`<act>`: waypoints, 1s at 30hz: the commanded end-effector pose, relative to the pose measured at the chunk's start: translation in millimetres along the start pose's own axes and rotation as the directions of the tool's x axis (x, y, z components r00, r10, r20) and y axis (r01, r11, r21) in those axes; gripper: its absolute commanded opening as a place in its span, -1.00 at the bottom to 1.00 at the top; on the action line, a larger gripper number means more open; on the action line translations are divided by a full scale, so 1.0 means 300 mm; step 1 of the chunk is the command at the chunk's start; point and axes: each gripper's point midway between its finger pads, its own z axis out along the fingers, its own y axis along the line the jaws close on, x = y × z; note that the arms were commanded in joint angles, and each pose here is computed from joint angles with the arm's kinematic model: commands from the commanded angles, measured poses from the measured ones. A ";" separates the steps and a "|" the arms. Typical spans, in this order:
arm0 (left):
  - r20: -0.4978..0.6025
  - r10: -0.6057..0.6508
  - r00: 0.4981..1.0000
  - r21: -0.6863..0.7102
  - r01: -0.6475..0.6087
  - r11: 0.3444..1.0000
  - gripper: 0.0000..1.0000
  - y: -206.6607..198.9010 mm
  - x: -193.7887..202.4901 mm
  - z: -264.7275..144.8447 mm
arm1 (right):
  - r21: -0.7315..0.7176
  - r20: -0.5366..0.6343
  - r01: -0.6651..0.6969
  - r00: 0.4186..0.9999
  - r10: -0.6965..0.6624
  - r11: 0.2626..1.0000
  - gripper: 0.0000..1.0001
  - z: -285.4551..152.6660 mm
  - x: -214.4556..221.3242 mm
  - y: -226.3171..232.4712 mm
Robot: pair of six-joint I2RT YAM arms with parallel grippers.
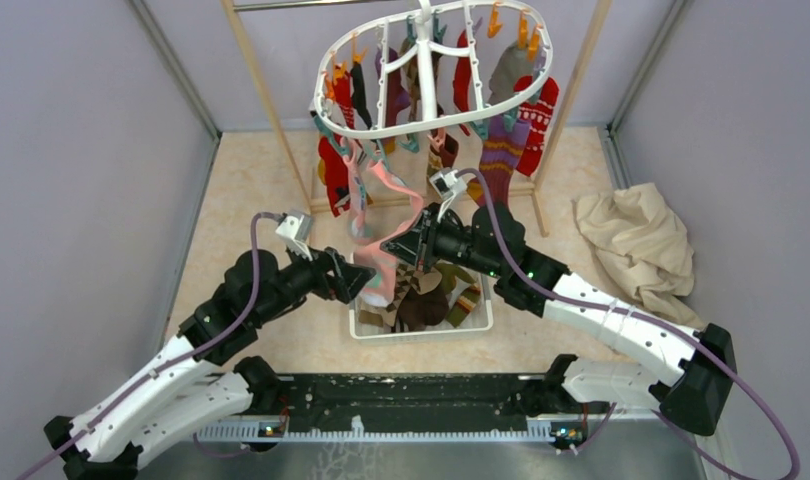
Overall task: Remove the socks clipped to the hanger
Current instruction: Remove the sock from the hanger.
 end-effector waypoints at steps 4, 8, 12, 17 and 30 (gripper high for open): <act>0.065 -0.001 0.998 0.085 -0.005 0.996 0.97 -0.045 -0.034 -0.019 | -0.137 0.053 -0.006 0.998 0.013 0.991 -0.94 -0.021 -0.083 0.127; 0.040 -0.013 0.999 0.164 0.006 0.987 0.97 -0.089 -0.010 -0.005 | -0.162 0.046 -0.020 0.999 0.027 0.987 -0.95 -0.013 -0.078 0.139; 0.032 -0.019 0.999 0.201 0.013 0.980 0.97 -0.106 0.006 0.015 | -0.181 0.044 -0.033 0.998 0.042 0.983 -0.95 -0.007 -0.077 0.149; 0.042 -0.019 0.999 0.204 0.010 0.979 0.94 -0.109 0.001 0.027 | -0.207 0.036 -0.050 0.998 0.059 0.977 -0.95 -0.006 -0.072 0.164; 0.049 -0.014 0.999 0.198 0.004 0.980 -0.68 -0.117 -0.027 0.026 | -0.027 0.013 -0.020 1.000 0.021 0.999 -0.50 -0.027 -0.049 0.059</act>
